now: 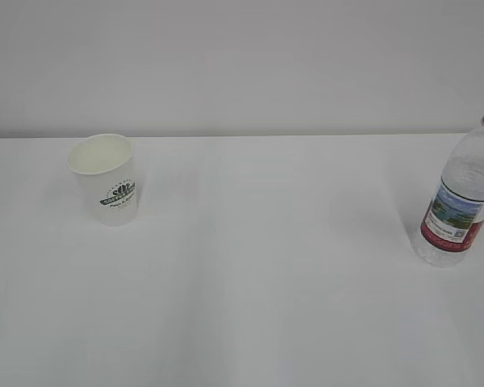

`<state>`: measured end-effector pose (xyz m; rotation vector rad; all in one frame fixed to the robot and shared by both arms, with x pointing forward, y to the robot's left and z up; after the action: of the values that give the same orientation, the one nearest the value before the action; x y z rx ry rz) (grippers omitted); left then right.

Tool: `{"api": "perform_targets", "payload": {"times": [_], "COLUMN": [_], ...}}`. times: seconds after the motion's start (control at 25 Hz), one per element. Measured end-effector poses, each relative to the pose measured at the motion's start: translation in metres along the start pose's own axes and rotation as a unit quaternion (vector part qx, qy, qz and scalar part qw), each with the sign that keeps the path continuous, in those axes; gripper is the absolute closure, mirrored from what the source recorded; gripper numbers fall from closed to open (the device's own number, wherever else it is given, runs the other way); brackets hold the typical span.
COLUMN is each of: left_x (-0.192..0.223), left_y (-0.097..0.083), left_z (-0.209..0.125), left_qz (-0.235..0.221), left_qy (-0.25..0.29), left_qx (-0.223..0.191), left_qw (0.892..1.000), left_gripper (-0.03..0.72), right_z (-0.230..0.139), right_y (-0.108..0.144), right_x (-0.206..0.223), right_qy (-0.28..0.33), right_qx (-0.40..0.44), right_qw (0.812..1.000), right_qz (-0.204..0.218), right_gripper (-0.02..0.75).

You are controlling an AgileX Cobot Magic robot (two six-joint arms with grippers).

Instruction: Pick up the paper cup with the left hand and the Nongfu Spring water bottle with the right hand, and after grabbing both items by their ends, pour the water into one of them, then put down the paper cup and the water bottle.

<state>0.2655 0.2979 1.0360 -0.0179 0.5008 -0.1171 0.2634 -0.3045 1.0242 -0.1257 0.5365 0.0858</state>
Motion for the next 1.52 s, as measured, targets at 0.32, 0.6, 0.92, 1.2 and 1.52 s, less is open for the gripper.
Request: {"api": "perform_targets", "payload": {"times": [0.32,0.6,0.92,1.2,1.52], "left_x": [0.0000,0.0000,0.0000,0.0000,0.0000], "left_y": [0.0000,0.0000,0.0000,0.0000,0.0000], "left_z": [0.0000,0.0000,0.0000,0.0000,0.0000], "left_qz": [0.000,0.000,0.000,0.000,0.000], "left_qy": [0.000,0.000,0.000,0.000,0.000], "left_qx": [0.001,0.001,0.001,0.001,0.001], "left_qw": [1.000,1.000,1.000,1.000,1.000], "left_gripper": [0.067,0.109,0.129,0.148,0.151], "right_z": [0.0000,0.0000,0.0000,0.0000,0.0000], "right_y": [0.0000,0.0000,0.0000,0.0000,0.0000], "right_x": [0.0000,0.0000,0.0000,0.0000,0.0000], "right_qy": [0.000,0.000,0.000,0.000,0.000], "right_qx": [0.000,0.000,0.000,0.000,0.000], "right_qw": [1.000,1.000,1.000,1.000,1.000], "right_qz": [0.000,0.000,0.000,0.000,0.000], "right_gripper": [0.203,0.204,0.204,0.204,0.204]}}
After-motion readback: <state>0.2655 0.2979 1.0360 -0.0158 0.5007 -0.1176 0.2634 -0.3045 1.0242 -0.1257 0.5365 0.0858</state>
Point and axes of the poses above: a point on each arm's last joint axis where the gripper is mounted, x pointing out along that axis toward the gripper, y along the wrist's bending axis when the last joint is at zero, z = x × y, the point moved 4 cm from there along x, pointing out along that axis toward the gripper
